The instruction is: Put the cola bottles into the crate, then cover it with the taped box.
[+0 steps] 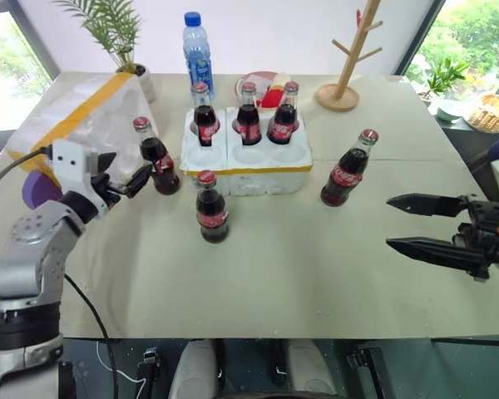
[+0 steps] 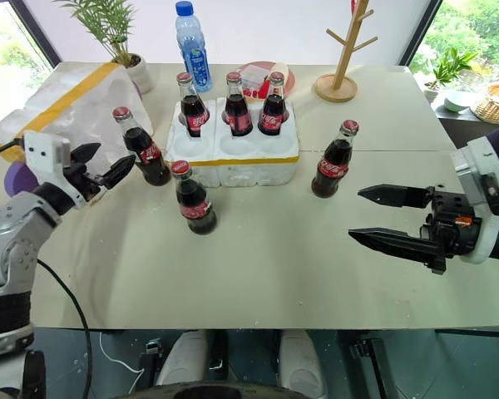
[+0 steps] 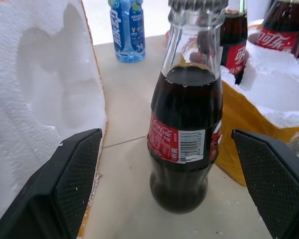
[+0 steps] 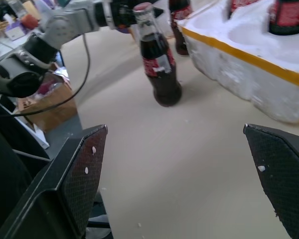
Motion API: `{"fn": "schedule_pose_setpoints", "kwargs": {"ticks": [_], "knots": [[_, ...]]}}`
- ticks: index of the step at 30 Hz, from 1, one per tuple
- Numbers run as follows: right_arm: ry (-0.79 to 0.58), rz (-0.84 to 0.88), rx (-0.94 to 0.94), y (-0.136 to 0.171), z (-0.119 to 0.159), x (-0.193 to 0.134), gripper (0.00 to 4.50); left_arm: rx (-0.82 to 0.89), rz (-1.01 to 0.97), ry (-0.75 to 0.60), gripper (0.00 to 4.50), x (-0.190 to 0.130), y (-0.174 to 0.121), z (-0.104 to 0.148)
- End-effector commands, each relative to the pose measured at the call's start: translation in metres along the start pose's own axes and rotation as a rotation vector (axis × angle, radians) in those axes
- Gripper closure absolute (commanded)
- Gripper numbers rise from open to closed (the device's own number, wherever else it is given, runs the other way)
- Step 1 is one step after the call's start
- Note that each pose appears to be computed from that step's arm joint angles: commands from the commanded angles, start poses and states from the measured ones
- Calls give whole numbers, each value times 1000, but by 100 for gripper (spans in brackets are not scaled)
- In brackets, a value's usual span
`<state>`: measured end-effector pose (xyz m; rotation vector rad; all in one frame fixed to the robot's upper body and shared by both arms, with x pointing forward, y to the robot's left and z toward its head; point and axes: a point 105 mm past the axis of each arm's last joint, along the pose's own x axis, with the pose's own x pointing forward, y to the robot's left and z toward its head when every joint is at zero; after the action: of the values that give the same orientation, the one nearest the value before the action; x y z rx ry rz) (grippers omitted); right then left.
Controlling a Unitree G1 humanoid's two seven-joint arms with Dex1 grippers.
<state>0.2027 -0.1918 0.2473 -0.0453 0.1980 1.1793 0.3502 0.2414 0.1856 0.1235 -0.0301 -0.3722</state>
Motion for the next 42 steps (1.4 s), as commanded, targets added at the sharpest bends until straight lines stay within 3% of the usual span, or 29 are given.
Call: {"fn": "schedule_pose_setpoints", "kwargs": {"ticks": [1,15,22,26,27,37,42], "knots": [[-29,53,-50,16,14,11,0,51,-30,-31,13,10,1,8],[-50,77,-58,14,19,19,0,90,-116,-10,13,50,-5,-8],[-46,42,-79,8,16,18,0,53,-109,-32,13,56,2,-7],[-45,21,-87,4,15,16,0,75,-123,-15,172,46,4,-8],[-46,16,-88,3,14,15,0,84,-132,-7,169,43,4,-8],[-39,-11,-88,-3,9,16,0,79,-359,-47,169,-9,-12,56],[-35,-15,-91,-5,7,20,0,27,-455,-131,169,0,-19,102]]}}
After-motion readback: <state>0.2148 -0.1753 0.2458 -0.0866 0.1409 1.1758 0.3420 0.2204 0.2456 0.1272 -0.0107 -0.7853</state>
